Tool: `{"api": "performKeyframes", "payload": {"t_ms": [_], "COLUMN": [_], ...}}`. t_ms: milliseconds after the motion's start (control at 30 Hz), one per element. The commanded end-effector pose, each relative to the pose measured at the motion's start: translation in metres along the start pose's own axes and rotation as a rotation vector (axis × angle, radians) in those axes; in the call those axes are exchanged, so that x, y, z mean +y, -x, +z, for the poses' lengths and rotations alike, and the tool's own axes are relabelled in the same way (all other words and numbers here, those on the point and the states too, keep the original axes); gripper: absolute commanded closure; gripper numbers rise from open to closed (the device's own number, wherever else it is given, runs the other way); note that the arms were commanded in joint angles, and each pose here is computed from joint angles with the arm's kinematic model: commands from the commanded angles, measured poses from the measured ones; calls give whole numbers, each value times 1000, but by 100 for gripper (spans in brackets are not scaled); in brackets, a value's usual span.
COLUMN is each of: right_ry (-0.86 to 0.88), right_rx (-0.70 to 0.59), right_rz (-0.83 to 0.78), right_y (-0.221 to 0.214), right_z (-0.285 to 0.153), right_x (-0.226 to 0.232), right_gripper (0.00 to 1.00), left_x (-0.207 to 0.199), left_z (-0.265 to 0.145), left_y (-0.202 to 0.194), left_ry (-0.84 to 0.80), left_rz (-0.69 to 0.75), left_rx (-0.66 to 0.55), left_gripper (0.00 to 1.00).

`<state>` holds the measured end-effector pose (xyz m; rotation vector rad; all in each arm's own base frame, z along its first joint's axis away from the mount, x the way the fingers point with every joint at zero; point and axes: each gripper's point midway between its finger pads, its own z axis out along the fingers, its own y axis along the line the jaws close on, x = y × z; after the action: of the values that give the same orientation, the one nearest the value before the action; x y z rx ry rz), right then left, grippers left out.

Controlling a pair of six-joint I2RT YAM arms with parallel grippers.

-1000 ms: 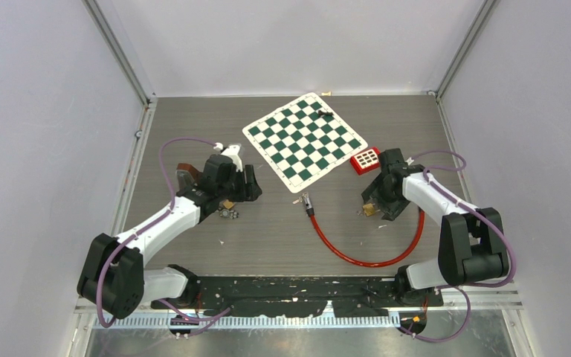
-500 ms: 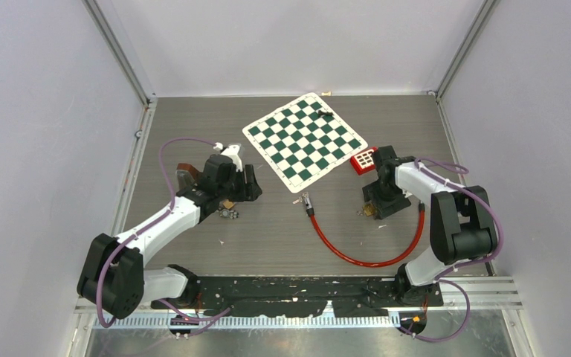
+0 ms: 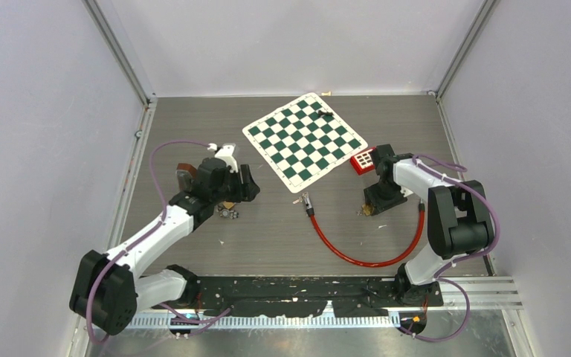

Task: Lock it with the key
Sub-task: Pick up the lock from the center of the board.

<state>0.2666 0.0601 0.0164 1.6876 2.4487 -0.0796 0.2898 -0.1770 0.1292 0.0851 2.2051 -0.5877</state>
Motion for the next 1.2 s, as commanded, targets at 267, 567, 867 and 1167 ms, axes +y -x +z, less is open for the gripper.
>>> {"api": "performKeyframes", "payload": {"t_ms": [267,567,867,1167], "right_ry": [280,540,719,792], "right_rx": [59,211,308,349], "right_rz": [-17,-118,-104,-98], "right_y": [-11,-68,-102,-113], "right_z": [-75,-147,-206,-234], "right_x": [44,91,125,144], "right_gripper": [73,73,74,75], "left_x": [-54,-141,-177,-187], "left_z": [-3,13,43,47], "left_y": [48,71,93,95], "left_ry": [-229,-535,-602,-564], "left_rz": [28,8,-162,-129], "left_rx": [-128,-119,-164,-211], "left_gripper": [36,32,31,33]}}
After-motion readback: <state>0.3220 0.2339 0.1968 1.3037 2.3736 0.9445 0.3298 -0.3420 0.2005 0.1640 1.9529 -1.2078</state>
